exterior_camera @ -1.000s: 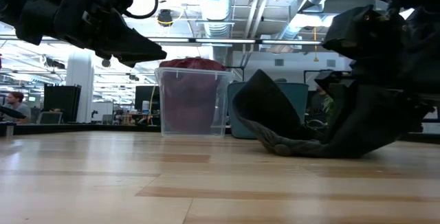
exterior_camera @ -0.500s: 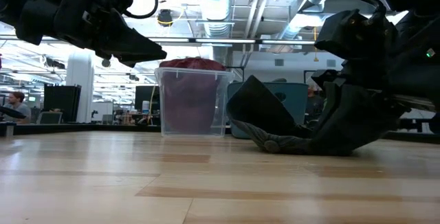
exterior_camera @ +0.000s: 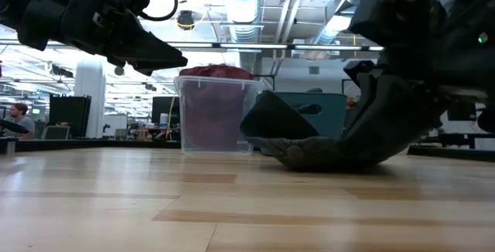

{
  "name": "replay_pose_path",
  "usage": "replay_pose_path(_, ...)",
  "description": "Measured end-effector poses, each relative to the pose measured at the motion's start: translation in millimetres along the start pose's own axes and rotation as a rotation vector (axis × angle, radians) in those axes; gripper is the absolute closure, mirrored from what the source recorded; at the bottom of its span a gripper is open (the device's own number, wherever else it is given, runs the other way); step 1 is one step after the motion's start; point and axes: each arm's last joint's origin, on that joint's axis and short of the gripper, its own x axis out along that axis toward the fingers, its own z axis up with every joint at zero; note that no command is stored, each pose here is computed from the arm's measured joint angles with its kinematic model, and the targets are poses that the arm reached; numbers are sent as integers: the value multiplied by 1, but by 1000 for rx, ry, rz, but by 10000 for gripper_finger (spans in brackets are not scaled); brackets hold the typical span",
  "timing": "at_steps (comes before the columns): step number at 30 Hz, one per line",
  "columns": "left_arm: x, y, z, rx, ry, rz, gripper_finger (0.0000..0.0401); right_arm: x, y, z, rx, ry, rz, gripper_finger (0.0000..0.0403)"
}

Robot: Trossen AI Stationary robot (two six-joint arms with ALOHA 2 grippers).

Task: Pick & Place hat
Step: Put the black cap into the blue bin

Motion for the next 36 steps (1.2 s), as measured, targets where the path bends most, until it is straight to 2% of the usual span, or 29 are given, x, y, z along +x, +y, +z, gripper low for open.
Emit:
replay_pose_path(22,0,0,0,0,-3,0,266,-32,13,47,-169,127,-153,402)
replay_pose_path(27,0,0,0,-1,-3,0,266,-49,7,56,-160,96,-168,402)
replay_pose_path(36,0,0,0,-1,-3,0,266,-99,-11,71,-136,-23,-195,402)
